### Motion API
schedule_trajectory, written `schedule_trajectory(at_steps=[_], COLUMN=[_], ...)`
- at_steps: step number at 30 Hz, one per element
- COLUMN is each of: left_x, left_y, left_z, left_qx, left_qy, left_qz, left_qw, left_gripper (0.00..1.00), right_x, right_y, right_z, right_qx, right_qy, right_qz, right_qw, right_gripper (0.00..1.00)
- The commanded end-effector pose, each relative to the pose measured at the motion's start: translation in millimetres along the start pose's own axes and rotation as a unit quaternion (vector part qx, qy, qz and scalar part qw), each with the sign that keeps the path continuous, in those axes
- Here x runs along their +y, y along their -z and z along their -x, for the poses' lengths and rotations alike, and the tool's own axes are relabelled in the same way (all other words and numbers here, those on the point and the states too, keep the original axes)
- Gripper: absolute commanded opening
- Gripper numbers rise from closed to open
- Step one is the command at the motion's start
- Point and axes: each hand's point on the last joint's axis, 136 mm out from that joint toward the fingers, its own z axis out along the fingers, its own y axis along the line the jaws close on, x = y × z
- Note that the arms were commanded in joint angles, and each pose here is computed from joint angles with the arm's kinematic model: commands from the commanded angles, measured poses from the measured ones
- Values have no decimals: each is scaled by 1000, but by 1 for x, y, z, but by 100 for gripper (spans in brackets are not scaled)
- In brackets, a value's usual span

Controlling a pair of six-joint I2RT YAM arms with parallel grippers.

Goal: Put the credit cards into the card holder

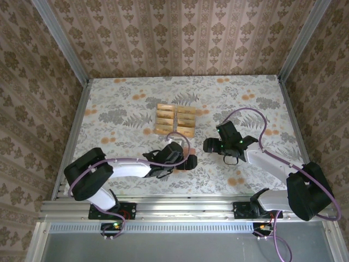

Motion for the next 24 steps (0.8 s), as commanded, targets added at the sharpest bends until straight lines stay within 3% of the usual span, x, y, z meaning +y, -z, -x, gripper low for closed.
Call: schedule_trajectory(at_steps=[1, 5, 10, 16, 24], left_x=[-28, -20, 18, 60, 64], left_y=[2, 13, 32, 50, 52], left_z=[10, 22, 43, 66, 76], left_qx=[-9, -35, -72, -78, -72], left_qy=[2, 0, 36, 56, 48], left_qz=[-37, -17, 14, 45, 36], left_qw=[999, 999, 997, 994, 996], left_gripper=[100, 100, 100, 100, 100], right_x=[6, 4, 7, 24, 41], right_y=[3, 2, -3, -15, -30], right_z=[6, 3, -5, -13, -23], right_qx=[0, 6, 20, 42, 71], right_qy=[5, 4, 16, 34, 33], right_qz=[4, 0, -10, -13, 10], right_qw=[1000, 1000, 1000, 998, 997], right_gripper=[81, 81, 79, 78, 75])
